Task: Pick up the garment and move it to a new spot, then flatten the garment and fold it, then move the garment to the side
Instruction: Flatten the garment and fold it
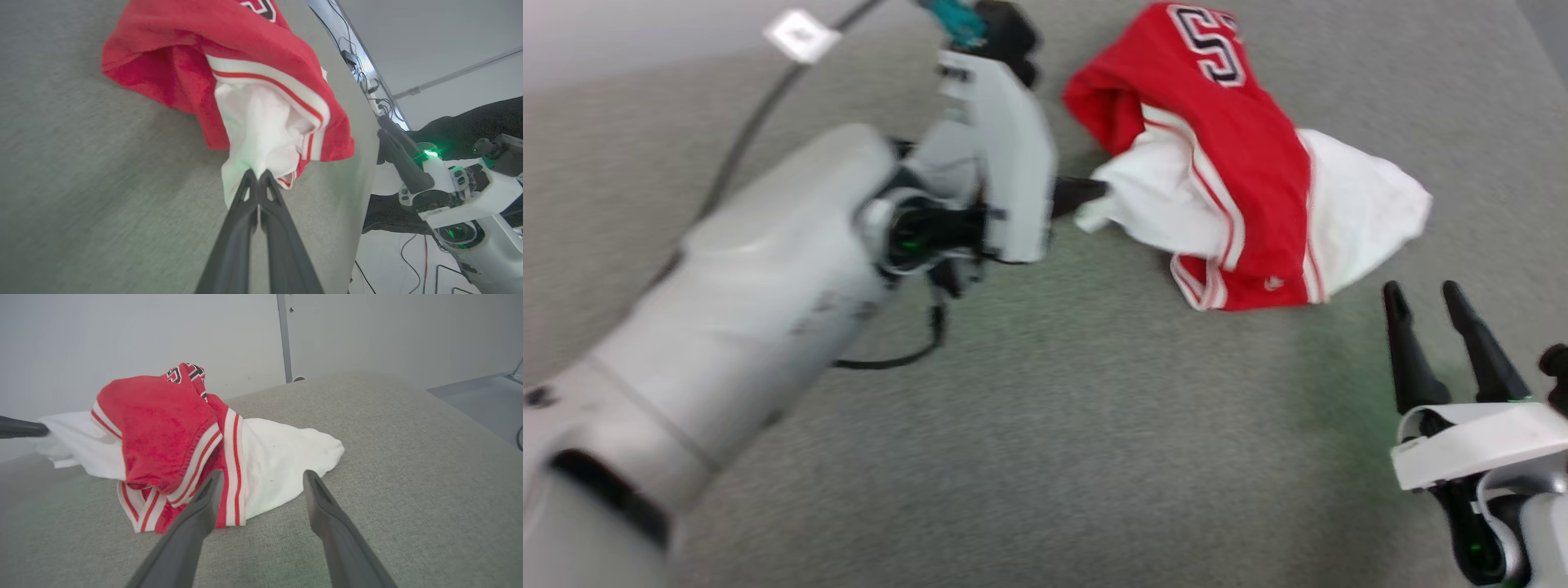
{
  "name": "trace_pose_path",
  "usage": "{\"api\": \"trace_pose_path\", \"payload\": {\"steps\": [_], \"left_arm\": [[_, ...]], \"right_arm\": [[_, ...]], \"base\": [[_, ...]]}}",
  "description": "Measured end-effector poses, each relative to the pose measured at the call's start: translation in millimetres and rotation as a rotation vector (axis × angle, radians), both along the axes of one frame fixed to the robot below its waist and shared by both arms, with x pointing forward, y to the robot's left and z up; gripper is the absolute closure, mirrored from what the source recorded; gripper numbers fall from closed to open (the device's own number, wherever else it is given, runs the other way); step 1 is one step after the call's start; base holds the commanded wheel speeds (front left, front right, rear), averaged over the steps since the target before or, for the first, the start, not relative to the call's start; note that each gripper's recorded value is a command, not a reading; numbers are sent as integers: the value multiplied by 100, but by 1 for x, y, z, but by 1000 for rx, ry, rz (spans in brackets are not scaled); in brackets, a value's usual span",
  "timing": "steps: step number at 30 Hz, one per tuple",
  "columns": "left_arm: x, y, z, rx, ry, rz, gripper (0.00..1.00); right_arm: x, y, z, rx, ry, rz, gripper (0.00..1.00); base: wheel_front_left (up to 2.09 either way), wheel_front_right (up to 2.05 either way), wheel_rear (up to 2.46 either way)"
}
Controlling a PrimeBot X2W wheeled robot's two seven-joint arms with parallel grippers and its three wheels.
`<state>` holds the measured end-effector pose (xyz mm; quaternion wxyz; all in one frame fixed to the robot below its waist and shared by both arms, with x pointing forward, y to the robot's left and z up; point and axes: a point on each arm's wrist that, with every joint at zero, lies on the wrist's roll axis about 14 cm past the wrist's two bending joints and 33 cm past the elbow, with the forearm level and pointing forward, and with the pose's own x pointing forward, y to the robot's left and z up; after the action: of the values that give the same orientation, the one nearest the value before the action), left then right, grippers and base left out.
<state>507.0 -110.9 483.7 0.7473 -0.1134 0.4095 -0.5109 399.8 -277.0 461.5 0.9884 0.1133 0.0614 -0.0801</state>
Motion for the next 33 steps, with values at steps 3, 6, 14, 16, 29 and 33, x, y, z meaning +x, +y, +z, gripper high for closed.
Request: {"api": "trace_pose_path", "payload": {"steps": [3, 6, 14, 16, 29, 33], "left_arm": [[13, 41, 6, 29, -29, 78, 100], [20, 82, 11, 62, -55, 157, 100], [13, 209, -10, 283, -63, 372, 100], [10, 236, -15, 331, -69, 428, 100], [5, 289, -49, 460, -43, 568, 92], [7, 290, -49, 469, -99, 563, 21]], "right_arm": [[6, 8, 5, -5, -5, 37, 0], [16, 24, 11, 1, -16, 90, 0], [34, 62, 28, 9, -49, 205, 0], [36, 67, 33, 6, -59, 222, 0], [33, 64, 36, -16, -41, 229, 0], [30, 66, 35, -36, -16, 253, 0]], "base": [[0, 0, 0], [0, 0, 0], [0, 0, 0], [0, 0, 0], [0, 0, 0], [0, 0, 0]]}}
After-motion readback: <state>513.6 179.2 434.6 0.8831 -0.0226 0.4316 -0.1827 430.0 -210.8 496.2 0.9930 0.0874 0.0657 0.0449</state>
